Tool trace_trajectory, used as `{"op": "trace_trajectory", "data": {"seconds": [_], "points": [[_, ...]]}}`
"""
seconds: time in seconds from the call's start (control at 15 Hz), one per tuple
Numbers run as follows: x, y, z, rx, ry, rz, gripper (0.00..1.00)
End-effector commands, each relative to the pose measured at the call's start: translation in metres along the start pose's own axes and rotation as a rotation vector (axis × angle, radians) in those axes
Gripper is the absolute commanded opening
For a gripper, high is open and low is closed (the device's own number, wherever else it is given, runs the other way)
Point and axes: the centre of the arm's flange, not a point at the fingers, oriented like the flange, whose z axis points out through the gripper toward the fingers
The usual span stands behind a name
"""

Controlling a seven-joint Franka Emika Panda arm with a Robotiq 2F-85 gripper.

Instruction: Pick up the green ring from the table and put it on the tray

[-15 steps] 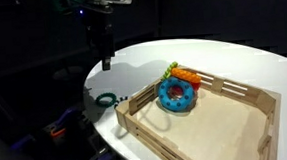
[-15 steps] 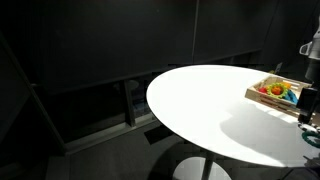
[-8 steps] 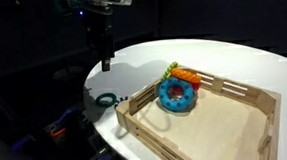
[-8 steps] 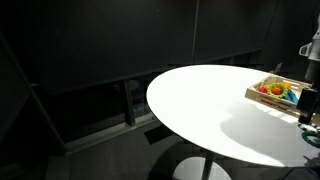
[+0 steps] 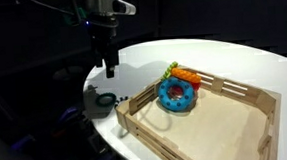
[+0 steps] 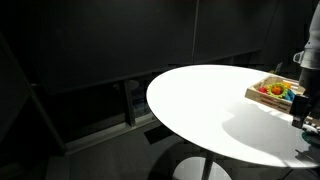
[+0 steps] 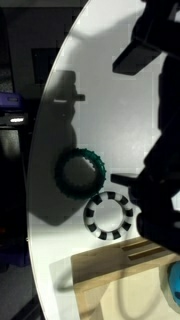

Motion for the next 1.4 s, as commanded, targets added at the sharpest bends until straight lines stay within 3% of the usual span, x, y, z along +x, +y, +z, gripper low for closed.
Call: {"op": "trace_trajectory", "data": {"seconds": [0.0,0.8,1.33], "points": [[0.0,0.004,0.022,-0.01,0.012,0.02,1.0],[-0.018,0.016,0.039,-0.065,0.009,0.05,1.0],[-0.014,0.011,0.056,-0.057,-0.017,0.055,1.0]]}}
